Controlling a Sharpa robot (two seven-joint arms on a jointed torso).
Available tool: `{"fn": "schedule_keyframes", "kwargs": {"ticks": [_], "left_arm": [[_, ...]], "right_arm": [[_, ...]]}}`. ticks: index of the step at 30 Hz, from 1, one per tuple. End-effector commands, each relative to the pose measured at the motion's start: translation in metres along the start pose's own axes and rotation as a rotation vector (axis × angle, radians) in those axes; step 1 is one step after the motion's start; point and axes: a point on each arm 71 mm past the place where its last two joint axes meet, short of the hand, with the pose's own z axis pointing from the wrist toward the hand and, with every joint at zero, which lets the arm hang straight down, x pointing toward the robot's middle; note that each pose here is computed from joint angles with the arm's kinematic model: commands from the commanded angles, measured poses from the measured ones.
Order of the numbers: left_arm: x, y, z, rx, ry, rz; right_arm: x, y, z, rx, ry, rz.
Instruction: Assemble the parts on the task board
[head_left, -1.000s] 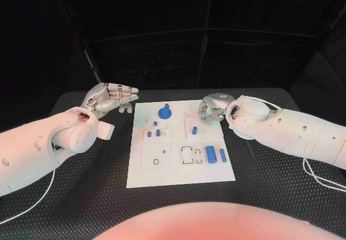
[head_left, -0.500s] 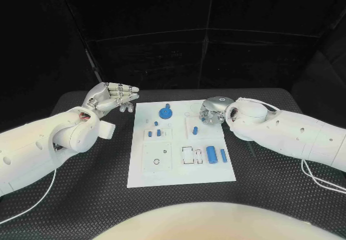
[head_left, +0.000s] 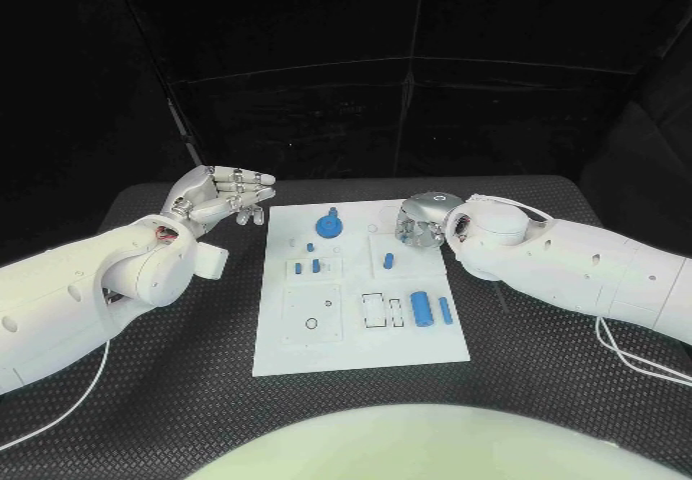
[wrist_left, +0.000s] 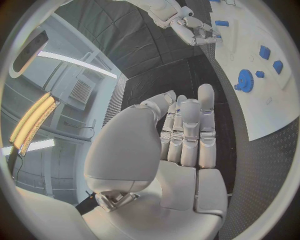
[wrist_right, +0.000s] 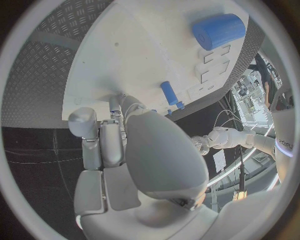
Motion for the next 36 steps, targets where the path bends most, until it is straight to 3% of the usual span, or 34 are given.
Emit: {"fn": "schedule_keyframes", "kwargs": {"ticks": [1,10,24,36], "left_arm": [[0.0000,-0.0022,0.0006,0.019,-0.004,-0.007],[-0.0007,-0.0018,0.0005,0.016,-0.004,-0.007],[-0.0021,-0.0004,0.0000,0.009,-0.005,-0.007],[0.0014,-0.0001,0.0010,0.007,0.004,-0.011]], "right_arm": [[0.003,0.000,0.000,0.019,-0.016,-0.015],[-0.004,0.005,-0.006,0.004,-0.086,-0.008],[-0.021,0.020,-0.028,-0.048,-0.187,0.032],[-0.030,0.068,-0.032,-0.174,-0.203,0.100]]}}
